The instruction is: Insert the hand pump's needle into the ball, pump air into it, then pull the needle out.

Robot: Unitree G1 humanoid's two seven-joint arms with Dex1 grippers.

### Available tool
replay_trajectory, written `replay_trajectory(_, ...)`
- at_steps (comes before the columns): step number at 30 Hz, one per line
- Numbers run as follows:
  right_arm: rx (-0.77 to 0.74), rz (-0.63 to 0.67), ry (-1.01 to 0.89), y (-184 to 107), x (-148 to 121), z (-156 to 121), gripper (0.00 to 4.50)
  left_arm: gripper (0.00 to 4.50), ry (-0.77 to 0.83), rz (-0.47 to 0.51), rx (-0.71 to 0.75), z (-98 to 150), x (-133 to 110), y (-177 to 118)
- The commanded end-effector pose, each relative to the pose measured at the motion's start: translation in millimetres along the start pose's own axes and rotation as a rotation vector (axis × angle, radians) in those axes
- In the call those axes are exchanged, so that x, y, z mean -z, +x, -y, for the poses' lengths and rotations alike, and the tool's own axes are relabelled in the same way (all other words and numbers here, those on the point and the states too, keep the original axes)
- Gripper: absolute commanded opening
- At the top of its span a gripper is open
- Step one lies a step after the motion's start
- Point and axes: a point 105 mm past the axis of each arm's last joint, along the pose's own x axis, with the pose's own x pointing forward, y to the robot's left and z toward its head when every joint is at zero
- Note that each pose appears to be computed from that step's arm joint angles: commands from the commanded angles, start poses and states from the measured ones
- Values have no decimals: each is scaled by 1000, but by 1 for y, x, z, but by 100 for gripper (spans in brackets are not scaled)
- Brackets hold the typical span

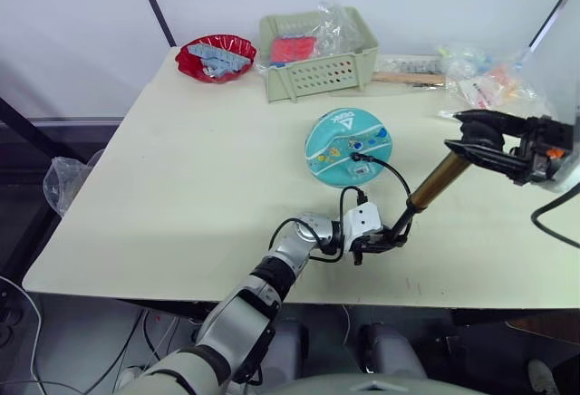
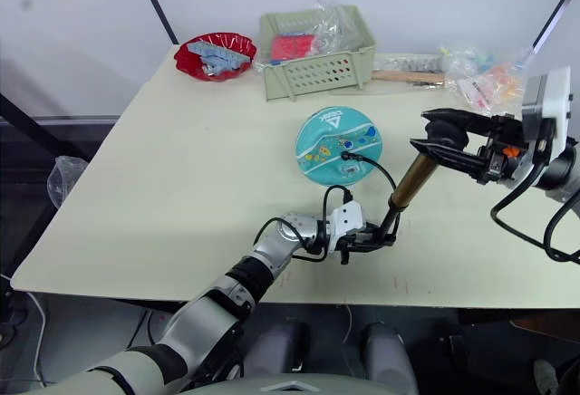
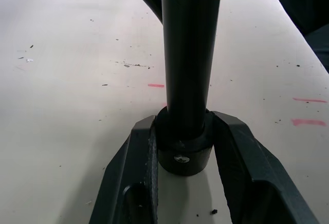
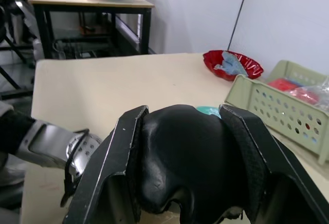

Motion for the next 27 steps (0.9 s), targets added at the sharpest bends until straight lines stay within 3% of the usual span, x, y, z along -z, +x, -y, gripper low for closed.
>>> replay_trajectory(1, 32, -121, 33, 0, 41, -4, 179, 107, -114, -199, 26, 18, 59, -14)
replay_trajectory(7, 44, -184, 101, 9, 102, -29, 179, 107, -113, -198, 25, 20, 60, -14)
replay_trajectory(13, 71, -233, 81, 6, 133, -37, 179, 107, -114, -197, 21, 20, 59, -14)
replay_trajectory(21, 67, -182, 53, 12, 129, -38, 179, 107, -115, -201, 25, 21, 61, -14)
replay_trajectory(27, 37, -12, 4, 12, 73, -21, 179, 107, -103, -208, 35, 22, 62, -15)
